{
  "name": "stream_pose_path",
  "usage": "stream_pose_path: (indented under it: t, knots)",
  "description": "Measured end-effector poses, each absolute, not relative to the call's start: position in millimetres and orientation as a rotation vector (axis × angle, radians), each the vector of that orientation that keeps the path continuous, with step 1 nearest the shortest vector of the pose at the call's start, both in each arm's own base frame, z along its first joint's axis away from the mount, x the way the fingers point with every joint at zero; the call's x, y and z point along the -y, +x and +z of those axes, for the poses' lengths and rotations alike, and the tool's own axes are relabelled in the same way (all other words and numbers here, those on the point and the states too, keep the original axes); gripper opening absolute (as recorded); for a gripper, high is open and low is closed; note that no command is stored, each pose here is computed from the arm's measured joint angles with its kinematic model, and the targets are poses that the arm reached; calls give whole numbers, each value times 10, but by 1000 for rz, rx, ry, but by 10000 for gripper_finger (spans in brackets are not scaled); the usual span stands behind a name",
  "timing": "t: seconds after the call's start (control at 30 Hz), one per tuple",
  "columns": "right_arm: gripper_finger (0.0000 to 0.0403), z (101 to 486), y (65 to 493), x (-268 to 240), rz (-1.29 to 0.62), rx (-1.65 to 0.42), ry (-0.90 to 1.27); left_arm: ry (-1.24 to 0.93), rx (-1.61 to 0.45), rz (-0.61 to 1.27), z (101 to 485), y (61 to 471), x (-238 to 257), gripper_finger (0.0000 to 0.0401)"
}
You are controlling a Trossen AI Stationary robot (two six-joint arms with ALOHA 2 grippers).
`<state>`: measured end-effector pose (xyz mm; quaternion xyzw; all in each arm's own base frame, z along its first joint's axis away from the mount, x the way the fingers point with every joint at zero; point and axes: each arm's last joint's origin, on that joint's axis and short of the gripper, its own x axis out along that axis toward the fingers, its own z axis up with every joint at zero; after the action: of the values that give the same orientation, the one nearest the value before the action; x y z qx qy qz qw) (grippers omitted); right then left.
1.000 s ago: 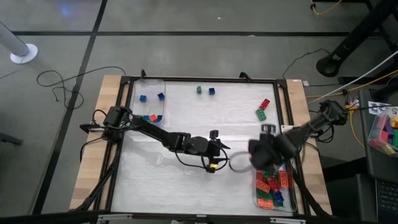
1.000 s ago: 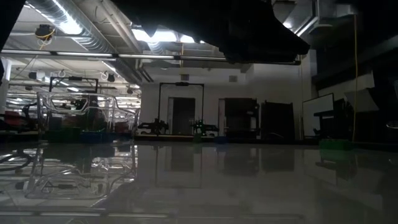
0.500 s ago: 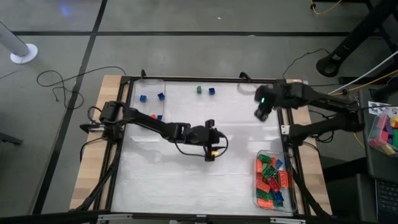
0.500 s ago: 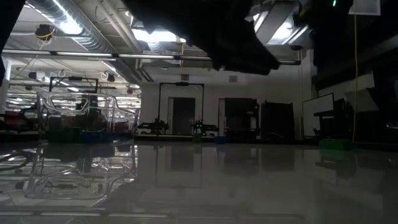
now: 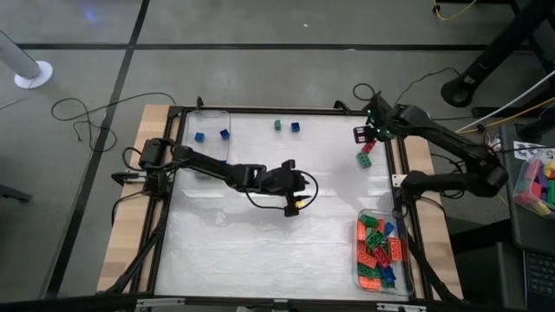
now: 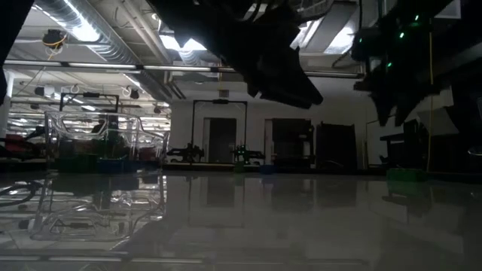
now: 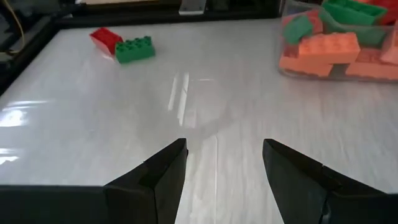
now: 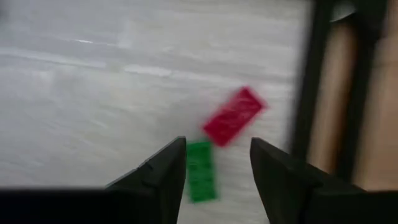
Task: Sort blocks by size
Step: Put the 8 stud red game piece into the bottom transparent bin
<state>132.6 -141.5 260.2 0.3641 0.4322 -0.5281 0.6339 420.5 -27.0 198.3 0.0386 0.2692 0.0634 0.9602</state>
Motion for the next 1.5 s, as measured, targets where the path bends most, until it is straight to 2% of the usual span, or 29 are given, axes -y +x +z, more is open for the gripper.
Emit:
stream_pose_path:
  t: [0.13, 0.37, 0.57, 0.93, 1.5]
  knots:
    - [176, 2376, 1361, 1595, -1133, -981, 1001, 80, -551, 124, 1979, 4200, 289, 198]
    - [176, 2009, 1356, 1852, -1260, -1071, 1210, 86, -582, 110, 1952, 4179, 349, 198]
    - [176, 1825, 1346, 1988, -1316, -1093, 1280, 99, -623, 99, 1919, 4153, 386, 198]
    - [176, 1780, 1322, 2036, -1436, -1067, 1277, 104, -645, 95, 1901, 4139, 400, 198]
    - [176, 1778, 1314, 2025, -1611, -940, 1415, 104, -646, 95, 1900, 4138, 400, 198]
